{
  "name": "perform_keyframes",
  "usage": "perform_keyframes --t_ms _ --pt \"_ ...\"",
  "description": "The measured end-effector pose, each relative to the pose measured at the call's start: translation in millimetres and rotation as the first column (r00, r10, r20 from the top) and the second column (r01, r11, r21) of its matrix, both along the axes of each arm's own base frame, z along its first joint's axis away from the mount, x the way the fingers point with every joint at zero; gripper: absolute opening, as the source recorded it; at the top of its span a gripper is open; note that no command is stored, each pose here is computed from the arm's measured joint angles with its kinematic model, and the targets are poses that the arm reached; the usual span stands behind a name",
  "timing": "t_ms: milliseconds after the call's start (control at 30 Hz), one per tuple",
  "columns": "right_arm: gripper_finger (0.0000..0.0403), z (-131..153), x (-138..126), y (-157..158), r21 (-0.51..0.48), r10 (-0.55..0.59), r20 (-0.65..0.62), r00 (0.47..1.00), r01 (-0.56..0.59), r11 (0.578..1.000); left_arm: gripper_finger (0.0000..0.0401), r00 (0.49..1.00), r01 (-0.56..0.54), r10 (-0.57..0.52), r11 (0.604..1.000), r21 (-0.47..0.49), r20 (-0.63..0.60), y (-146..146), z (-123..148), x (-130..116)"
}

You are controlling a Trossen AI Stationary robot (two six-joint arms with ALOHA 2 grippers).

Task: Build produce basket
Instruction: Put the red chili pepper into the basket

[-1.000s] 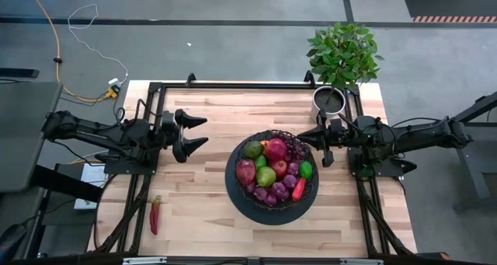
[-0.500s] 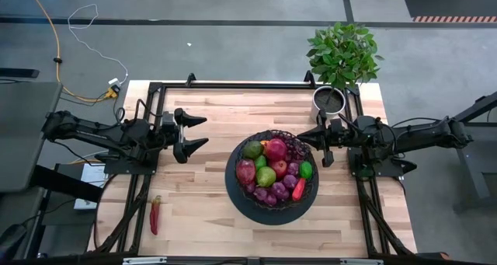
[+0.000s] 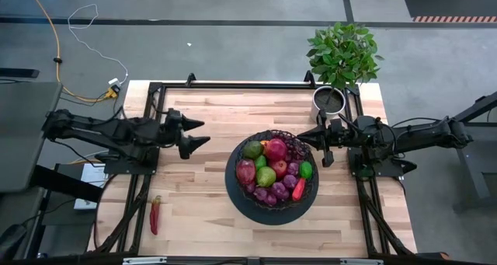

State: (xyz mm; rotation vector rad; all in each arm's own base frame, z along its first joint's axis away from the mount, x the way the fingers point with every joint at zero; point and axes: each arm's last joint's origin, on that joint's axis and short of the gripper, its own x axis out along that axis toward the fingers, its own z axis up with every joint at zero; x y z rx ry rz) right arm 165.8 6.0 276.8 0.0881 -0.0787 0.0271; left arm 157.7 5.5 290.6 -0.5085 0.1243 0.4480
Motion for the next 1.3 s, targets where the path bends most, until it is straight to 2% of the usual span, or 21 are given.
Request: perform_keyframes --t_ms 100,200,267,367,500,600,700,833,933,1033,1133,1300 --pt "0.0 -0.1 0.0 0.0 0.002 0.0 -0.001 1.0 0.0 1.0 0.04 0.99 -0.013 -0.014 0.982 -0.189 -0.142 -2.0 6.4 2.4" --pt "0.0 -0.3 0.0 0.0 0.001 0.0 -0.005 1.0 0.0 1.0 0.04 0.932 -0.09 -0.058 0.919 -0.385 -0.357 -5.4 1.6 2.9" --pt "0.0 -0.8 0.1 -0.1 -0.001 0.0 -0.009 1.0 0.0 1.0 0.04 0.855 -0.164 -0.112 0.868 -0.469 -0.506 -8.8 -6.9 2.4" --pt "0.0 -1.6 0.1 -0.1 -0.001 0.0 -0.017 1.0 0.0 1.0 0.04 0.716 -0.288 -0.19 0.797 -0.531 -0.672 -15.5 -23.2 1.4" --pt "0.0 -2.2 0.2 0.0 -0.001 0.0 -0.024 1.0 0.0 1.0 0.04 0.557 -0.404 -0.286 0.727 -0.555 -0.78 -28.1 -41.5 2.9" --pt "0.0 -2.6 0.2 0.0 -0.001 0.0 -0.029 1.0 0.0 1.0 0.04 0.496 -0.46 -0.313 0.696 -0.55 -0.81 -39.7 -50.7 8.2" --pt "0.0 -4.0 0.2 0.0 -0.002 0.0 -0.043 0.999 0.0 1.0 0.04 0.448 -0.5 -0.307 0.692 -0.52 -0.839 -52.4 -58.6 12.6" --pt "0.0 -6.0 0.3 0.0 -0.003 0.0 -0.064 0.998 0.0 1.0 0.0394 0.365 -0.515 -0.311 0.717 -0.469 -0.877 -71.5 -69.6 12.5" --pt "0.0 -6.3 0.3 0.0 -0.003 0.0 -0.067 0.998 0.0 1.0 0.038 0.286 -0.562 -0.349 0.693 -0.451 -0.893 -84.3 -84.0 4.6" --pt "0.0 -6.3 0.3 0.0 -0.004 0.0 -0.067 0.998 0.0 1.0 0.0362 0.255 -0.61 -0.366 0.657 -0.443 -0.895 -94.7 -100.0 -4.1" --pt "0.0 -6.9 0.3 0.0 -0.012 0.0 -0.073 0.997 0.0 1.0 0.0345 0.272 -0.647 -0.348 0.624 -0.438 -0.897 -100.1 -109.5 -8.5" --pt "0.0 -7.0 0.3 0.0 -0.012 -0.001 -0.074 0.997 0.0 1.0 0.0328 0.258 -0.674 -0.322 0.615 -0.409 -0.911 -101.9 -114.9 -13.5"
